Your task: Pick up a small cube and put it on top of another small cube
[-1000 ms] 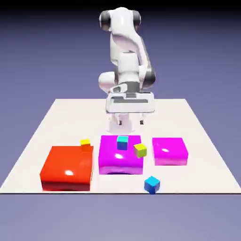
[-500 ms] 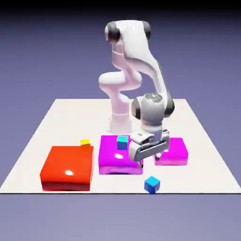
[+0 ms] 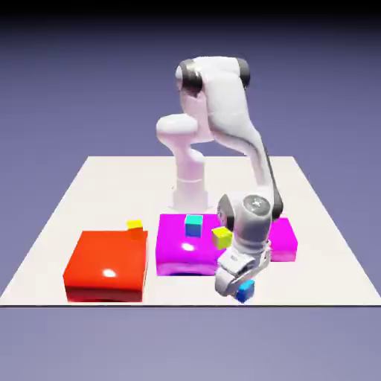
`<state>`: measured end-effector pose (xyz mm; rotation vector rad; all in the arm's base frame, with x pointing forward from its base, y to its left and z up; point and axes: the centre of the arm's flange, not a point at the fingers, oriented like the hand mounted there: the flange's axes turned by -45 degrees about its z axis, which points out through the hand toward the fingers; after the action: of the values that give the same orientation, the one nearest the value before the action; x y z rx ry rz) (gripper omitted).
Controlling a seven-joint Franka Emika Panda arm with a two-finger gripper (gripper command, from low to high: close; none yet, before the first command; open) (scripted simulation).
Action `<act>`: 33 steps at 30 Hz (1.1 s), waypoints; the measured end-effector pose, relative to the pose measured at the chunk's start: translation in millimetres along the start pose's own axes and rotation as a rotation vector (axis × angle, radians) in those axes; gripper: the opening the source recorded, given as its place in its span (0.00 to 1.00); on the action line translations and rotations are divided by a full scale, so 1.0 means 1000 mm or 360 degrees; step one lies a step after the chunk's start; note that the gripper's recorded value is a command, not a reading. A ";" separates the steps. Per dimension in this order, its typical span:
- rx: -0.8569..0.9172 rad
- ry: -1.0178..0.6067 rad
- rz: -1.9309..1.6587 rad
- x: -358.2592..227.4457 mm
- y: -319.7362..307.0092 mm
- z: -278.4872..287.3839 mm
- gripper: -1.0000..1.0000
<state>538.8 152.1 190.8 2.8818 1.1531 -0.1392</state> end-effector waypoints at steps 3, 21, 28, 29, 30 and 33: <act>0.0024 0.0007 0.0174 -0.026 0.005 -0.030 0.00; 0.0136 0.0010 0.1294 -0.209 -0.010 -0.133 0.00; 0.0149 0.0003 0.1517 -0.242 -0.022 -0.112 0.00; 0.0149 0.0002 0.1517 -0.241 -0.022 -0.099 0.00; 0.0148 0.0002 0.1517 -0.240 -0.023 -0.087 0.00; 0.0145 0.0001 0.1517 -0.241 -0.026 -0.068 1.00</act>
<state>352.5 9.8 282.1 3.1323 -0.3083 -0.1507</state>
